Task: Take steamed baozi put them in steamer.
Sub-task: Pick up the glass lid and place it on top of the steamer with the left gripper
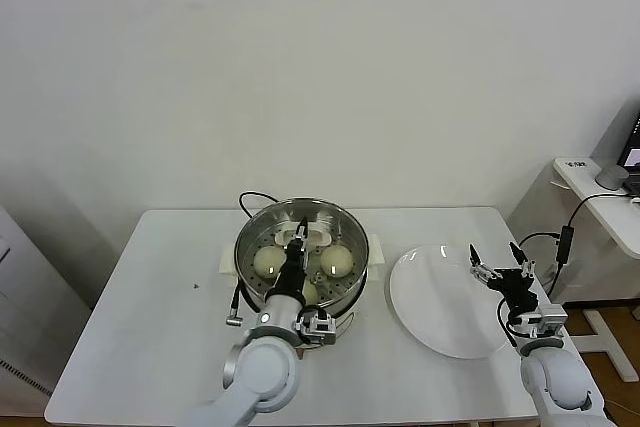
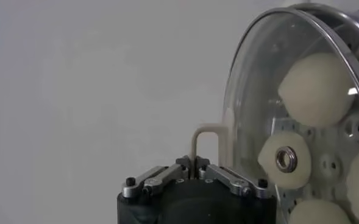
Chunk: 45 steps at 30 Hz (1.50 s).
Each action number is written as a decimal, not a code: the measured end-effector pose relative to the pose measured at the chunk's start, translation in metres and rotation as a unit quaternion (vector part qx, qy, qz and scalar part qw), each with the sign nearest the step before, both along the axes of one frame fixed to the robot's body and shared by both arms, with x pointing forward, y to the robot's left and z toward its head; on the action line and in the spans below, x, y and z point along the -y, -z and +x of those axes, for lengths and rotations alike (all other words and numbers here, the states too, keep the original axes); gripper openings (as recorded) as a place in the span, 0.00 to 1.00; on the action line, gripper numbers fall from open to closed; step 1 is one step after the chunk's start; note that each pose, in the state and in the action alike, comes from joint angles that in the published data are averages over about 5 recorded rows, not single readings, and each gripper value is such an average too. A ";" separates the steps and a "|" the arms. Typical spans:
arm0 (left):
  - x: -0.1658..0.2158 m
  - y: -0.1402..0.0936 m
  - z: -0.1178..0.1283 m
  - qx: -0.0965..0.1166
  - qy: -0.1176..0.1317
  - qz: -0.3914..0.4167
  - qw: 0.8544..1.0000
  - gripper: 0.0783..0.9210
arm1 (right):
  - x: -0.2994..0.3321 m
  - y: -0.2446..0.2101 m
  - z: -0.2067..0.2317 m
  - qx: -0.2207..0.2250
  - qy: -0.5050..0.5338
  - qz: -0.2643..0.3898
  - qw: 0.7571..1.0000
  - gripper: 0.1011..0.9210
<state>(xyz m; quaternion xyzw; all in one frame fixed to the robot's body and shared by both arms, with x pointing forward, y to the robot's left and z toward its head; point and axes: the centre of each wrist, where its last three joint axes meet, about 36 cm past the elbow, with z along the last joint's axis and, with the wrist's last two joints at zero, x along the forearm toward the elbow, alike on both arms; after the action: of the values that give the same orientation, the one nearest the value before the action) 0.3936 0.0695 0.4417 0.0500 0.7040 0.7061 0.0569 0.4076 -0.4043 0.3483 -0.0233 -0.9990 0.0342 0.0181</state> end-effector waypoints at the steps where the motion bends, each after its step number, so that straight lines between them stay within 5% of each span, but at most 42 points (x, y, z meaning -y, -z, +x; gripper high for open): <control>1: 0.000 0.001 0.000 0.000 0.000 0.000 1.000 0.04 | 0.000 0.000 0.000 0.000 0.000 0.000 1.000 0.88; 24: -0.003 0.015 0.009 -0.004 -0.009 -0.001 1.000 0.06 | 0.002 -0.001 -0.003 0.001 0.001 -0.001 1.000 0.88; 32: -0.013 0.009 0.000 -0.021 -0.004 -0.030 0.999 0.32 | 0.001 0.000 -0.003 0.003 0.001 0.002 1.000 0.88; 38: -0.031 -0.014 -0.019 -0.059 0.028 -0.092 0.994 0.53 | 0.002 -0.002 -0.001 0.005 0.000 0.003 1.000 0.88; 45: -0.063 -0.058 -0.025 -0.115 0.090 -0.241 0.959 0.76 | -0.001 -0.003 -0.003 -0.002 0.000 0.012 1.000 0.88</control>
<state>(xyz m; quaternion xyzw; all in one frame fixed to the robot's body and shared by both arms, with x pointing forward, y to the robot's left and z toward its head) 0.3683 0.1321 0.4992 0.1784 0.8479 0.4968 0.0490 0.4047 -0.4034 0.3510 -0.0231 -0.9993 0.0218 0.0199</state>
